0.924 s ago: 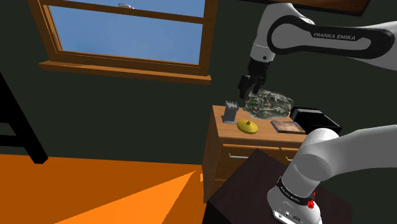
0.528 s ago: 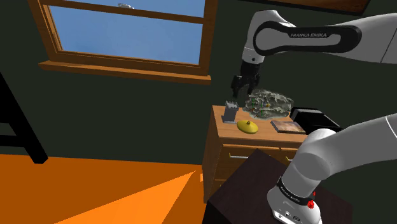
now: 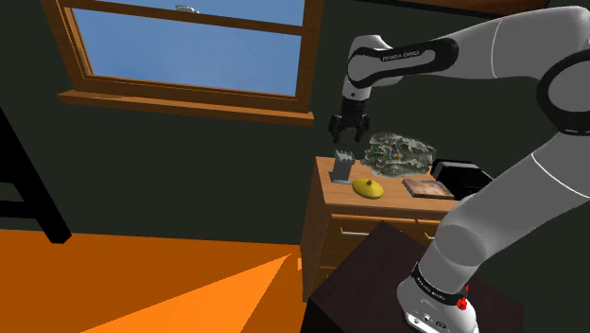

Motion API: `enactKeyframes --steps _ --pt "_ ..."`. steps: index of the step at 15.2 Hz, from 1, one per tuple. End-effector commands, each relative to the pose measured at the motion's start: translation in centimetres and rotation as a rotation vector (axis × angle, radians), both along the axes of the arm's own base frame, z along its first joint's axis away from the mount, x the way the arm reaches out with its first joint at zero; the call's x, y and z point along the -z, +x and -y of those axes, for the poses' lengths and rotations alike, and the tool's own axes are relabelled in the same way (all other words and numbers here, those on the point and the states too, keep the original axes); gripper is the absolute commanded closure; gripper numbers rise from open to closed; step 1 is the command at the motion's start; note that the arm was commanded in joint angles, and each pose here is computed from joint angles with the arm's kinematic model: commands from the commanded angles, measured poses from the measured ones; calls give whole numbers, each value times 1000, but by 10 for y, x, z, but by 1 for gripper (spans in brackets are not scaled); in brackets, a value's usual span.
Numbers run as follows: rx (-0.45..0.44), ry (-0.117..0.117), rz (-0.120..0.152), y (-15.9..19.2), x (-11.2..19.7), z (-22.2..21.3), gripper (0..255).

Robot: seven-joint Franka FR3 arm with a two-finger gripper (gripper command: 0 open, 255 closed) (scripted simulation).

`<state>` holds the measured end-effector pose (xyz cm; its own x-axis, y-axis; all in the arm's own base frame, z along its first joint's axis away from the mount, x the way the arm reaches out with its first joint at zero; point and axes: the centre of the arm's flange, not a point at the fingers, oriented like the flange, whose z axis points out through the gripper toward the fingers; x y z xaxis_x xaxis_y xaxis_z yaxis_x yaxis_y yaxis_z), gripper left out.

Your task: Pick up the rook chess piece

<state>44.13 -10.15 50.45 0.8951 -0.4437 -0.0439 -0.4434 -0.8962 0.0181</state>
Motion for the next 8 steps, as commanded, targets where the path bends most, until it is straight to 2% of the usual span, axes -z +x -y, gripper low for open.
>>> enactKeyframes --steps 1,8 --pt "52 6 -16 20 12 19 0" --pt "228 30 -71 75 61 87 0"
